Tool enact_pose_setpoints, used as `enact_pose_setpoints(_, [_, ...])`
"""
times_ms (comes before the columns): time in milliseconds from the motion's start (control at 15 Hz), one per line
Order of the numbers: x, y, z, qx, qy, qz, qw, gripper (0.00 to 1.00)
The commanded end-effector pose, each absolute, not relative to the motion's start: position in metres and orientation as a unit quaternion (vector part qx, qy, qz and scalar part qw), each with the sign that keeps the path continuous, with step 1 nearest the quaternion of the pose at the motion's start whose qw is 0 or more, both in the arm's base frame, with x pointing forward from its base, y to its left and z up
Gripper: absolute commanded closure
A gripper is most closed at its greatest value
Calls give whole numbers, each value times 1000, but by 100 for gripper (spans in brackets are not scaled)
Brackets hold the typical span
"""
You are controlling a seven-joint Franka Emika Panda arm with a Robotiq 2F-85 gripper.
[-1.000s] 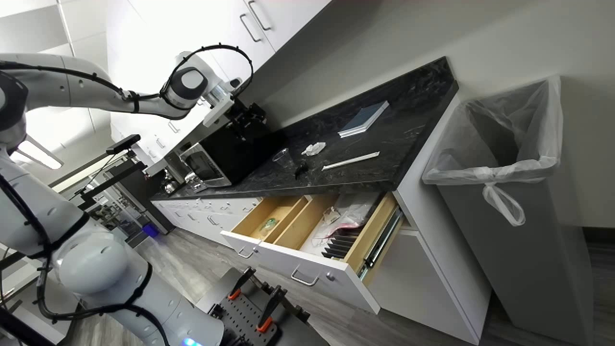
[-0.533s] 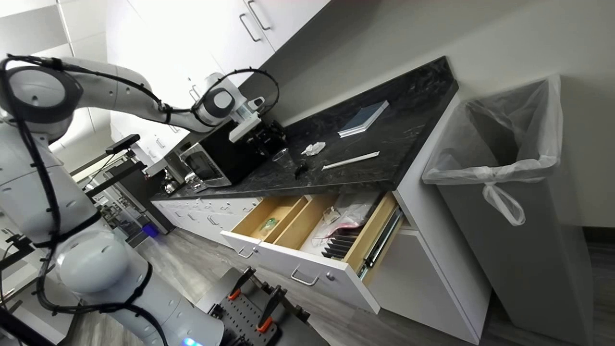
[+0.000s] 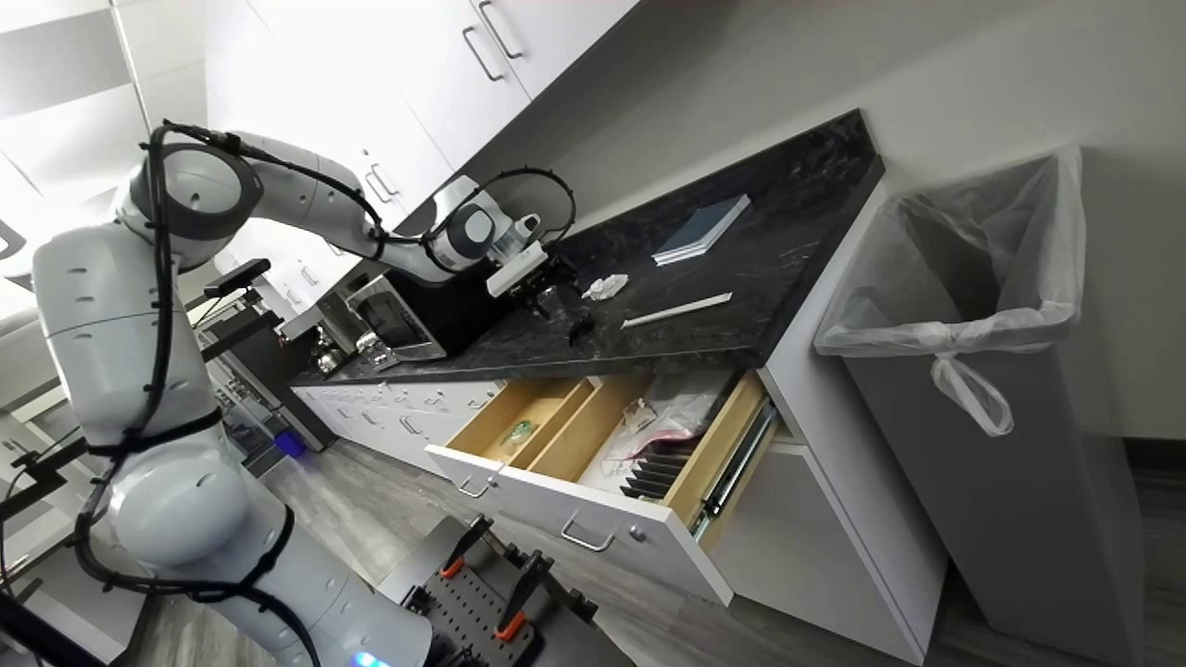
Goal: Move the black thing slightly to the right
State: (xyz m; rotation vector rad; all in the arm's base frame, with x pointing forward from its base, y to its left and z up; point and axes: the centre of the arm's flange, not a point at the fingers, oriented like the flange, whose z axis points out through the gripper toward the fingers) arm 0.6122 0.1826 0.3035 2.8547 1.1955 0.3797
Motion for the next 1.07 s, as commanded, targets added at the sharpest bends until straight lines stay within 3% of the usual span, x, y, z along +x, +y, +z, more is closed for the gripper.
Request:
enact_pose_setpoints(0, [644, 192, 301, 909, 395, 131, 23, 0])
enact_pose_setpoints(933, [681, 200, 264, 914, 390, 112, 22, 0])
enact_pose_setpoints(1000, [681, 200, 262, 914, 388, 111, 22, 25])
